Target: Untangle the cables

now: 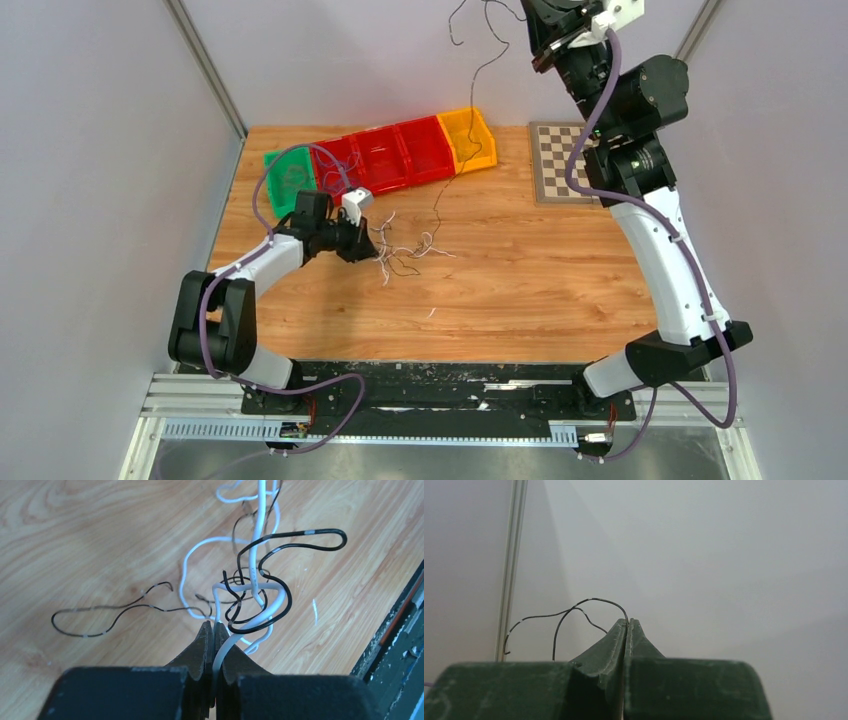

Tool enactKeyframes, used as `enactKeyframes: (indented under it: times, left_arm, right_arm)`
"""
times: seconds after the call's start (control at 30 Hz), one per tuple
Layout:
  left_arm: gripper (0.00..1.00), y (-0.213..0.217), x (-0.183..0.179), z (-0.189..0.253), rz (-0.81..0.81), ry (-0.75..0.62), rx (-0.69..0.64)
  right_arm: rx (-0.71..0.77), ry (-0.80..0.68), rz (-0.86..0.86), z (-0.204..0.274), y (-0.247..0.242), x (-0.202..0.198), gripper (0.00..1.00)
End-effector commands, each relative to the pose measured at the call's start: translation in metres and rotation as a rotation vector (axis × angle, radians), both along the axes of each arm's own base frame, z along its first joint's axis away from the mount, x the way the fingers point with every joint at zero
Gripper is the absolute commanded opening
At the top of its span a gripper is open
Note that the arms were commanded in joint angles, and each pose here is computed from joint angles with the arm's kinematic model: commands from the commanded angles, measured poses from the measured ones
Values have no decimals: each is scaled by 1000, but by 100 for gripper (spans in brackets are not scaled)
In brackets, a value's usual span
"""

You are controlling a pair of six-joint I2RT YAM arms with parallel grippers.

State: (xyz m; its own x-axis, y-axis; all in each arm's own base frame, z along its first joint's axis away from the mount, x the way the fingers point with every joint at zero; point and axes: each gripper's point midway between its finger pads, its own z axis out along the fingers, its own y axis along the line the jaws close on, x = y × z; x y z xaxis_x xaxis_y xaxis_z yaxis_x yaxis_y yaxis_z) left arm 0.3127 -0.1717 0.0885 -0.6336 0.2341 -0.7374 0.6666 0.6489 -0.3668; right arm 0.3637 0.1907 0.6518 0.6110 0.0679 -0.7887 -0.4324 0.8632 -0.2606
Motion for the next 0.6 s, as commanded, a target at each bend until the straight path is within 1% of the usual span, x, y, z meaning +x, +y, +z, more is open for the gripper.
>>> enactKeyframes:
  times: [0.0,0.1,0.2,0.23,0.27,0.3,0.33,0.37,0.4,0.43,0.47,0.5,0.53,0.57]
  left_arm:
    - [0,25,-5,0,31,12,93]
    - [0,39,-14,-12,43,56,127]
    - [0,46,-18,-14,40,45,139]
    - [2,47,-20,-12,37,33,138]
    - [16,43,-22,-8,2,11,118]
    - [25,41,-21,3,-15,-28,98]
    - [43,33,-22,14,-53,-60,51]
    - [57,28,-16,35,-66,-146,17]
    - [64,19,-18,50,-90,-176,-46]
    - [76,13,-11,74,-102,-281,-81]
    - [81,4,-13,86,-117,-303,-126]
    - [89,-2,-4,107,-128,-406,-149]
    - [92,-14,-4,119,-150,-434,-170]
    - [98,-21,4,127,-152,-479,-177]
  right_arm:
    - [-22,-2,-26,-10,2,18,0]
    - [-11,-32,-40,2,-2,26,0]
    - [-9,-34,-17,3,4,33,0]
    - [-3,-21,13,1,9,32,0]
    - [-5,-9,48,-2,14,30,0]
    - [-14,6,91,-8,21,28,0]
    - [-19,24,131,-14,27,25,0]
    - [-25,38,168,-19,32,22,0]
    - [-27,57,199,-24,36,21,0]
    - [-28,71,228,-28,40,19,0]
    - [-35,80,253,-32,44,17,0]
    - [-39,84,272,-33,47,14,0]
    - [-40,87,283,-34,48,13,0]
    - [-38,93,290,-35,50,13,0]
